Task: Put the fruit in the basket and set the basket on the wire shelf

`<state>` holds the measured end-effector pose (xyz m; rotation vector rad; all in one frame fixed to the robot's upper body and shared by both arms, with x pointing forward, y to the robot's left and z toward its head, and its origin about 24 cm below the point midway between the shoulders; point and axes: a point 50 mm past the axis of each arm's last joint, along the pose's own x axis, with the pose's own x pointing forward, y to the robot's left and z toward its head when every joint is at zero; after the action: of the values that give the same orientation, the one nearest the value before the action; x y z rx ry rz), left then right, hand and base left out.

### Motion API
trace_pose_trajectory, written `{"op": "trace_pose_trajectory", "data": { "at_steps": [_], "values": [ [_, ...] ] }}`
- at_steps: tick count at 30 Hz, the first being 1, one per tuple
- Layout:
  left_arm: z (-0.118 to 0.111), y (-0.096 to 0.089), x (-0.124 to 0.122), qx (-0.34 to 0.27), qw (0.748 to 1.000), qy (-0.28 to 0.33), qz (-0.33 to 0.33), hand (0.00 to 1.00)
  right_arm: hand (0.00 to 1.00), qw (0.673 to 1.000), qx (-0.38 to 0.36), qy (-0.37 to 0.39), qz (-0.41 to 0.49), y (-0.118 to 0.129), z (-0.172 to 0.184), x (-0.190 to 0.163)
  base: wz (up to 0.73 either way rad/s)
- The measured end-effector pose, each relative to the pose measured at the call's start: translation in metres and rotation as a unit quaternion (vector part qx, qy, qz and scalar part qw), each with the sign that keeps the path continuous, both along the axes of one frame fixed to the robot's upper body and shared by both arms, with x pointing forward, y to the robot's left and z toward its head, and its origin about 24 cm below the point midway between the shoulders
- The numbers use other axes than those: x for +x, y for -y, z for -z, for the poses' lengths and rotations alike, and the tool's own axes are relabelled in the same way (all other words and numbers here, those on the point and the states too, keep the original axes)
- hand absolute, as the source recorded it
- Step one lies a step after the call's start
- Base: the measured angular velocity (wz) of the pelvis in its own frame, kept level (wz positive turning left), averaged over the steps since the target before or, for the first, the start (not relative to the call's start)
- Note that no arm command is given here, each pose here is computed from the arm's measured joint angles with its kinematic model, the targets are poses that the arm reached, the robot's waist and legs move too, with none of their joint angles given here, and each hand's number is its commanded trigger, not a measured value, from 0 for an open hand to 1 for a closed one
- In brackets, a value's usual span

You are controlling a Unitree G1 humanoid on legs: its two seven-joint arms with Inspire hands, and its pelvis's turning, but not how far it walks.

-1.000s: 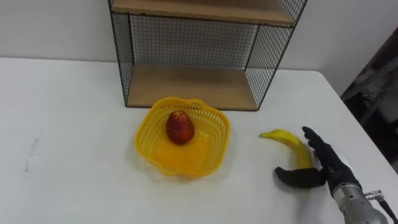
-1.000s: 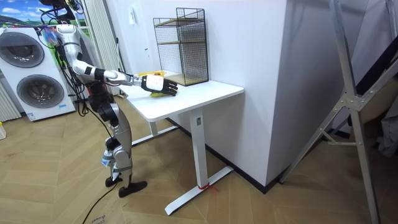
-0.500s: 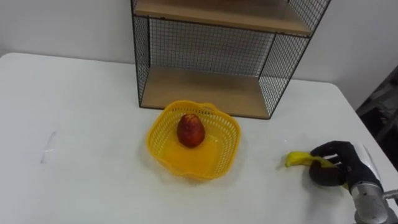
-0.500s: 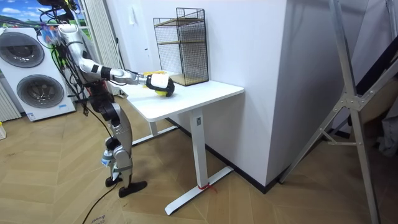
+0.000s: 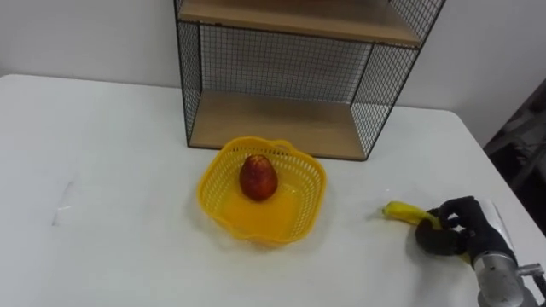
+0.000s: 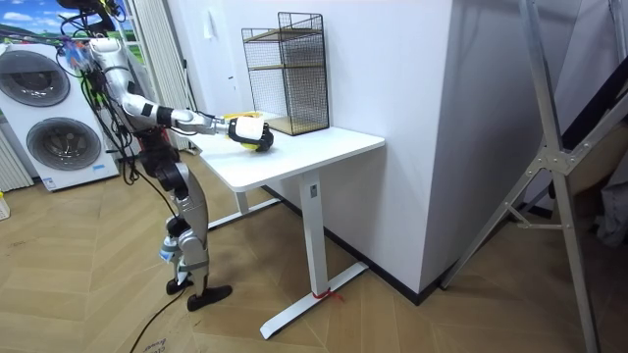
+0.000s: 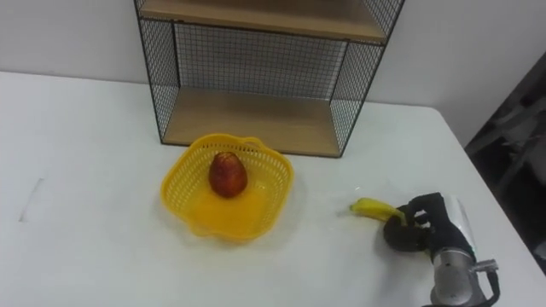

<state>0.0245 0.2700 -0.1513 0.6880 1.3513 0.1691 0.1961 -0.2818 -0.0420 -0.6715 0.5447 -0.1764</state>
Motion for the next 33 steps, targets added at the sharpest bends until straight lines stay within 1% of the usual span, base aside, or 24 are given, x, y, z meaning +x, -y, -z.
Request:
{"op": "trace_pose_trajectory", "data": {
  "at_steps": [2,5,7,10,14,16,21,26,30,33],
  "values": [
    [0.0,0.001,0.001,-0.003,1.0,0.005,0.001,0.0,1.0,1.0,0.009,0.008,-0.006,-0.005,-0.004,-0.001,-0.07],
    [0.002,0.006,0.002,-0.01,1.0,0.01,0.004,0.0,1.0,0.997,0.042,0.035,-0.047,-0.021,-0.019,0.009,-0.2],
    [0.002,0.008,0.003,-0.013,1.0,0.01,0.011,0.0,1.0,0.992,0.08,0.072,-0.068,-0.035,-0.032,0.015,-0.08],
    [0.002,0.009,0.0,-0.016,1.0,0.01,0.013,0.0,1.0,0.982,0.116,0.126,-0.085,-0.047,-0.052,0.023,0.0],
    [0.003,0.012,-0.006,-0.023,1.0,0.011,0.015,0.0,1.0,0.963,0.15,0.201,-0.1,-0.056,-0.081,0.029,0.01],
    [0.004,0.013,-0.01,-0.024,1.0,0.008,0.014,0.0,1.0,0.957,0.16,0.22,-0.101,-0.058,-0.088,0.03,0.0],
    [0.005,0.013,-0.016,-0.028,1.0,-0.003,0.011,0.0,1.0,0.948,0.164,0.249,-0.107,-0.061,-0.1,0.031,0.0],
    [0.005,0.013,-0.014,-0.028,1.0,-0.002,0.014,0.0,1.0,0.939,0.133,0.287,-0.133,-0.07,-0.12,0.032,0.0],
    [0.006,0.015,-0.005,-0.03,0.999,0.006,0.026,0.0,1.0,0.936,0.092,0.296,-0.165,-0.081,-0.127,0.038,-0.02],
    [0.006,0.016,0.003,-0.032,0.999,0.014,0.03,0.0,1.0,0.932,0.091,0.286,-0.201,-0.093,-0.128,0.04,-0.04]
  ]
}}
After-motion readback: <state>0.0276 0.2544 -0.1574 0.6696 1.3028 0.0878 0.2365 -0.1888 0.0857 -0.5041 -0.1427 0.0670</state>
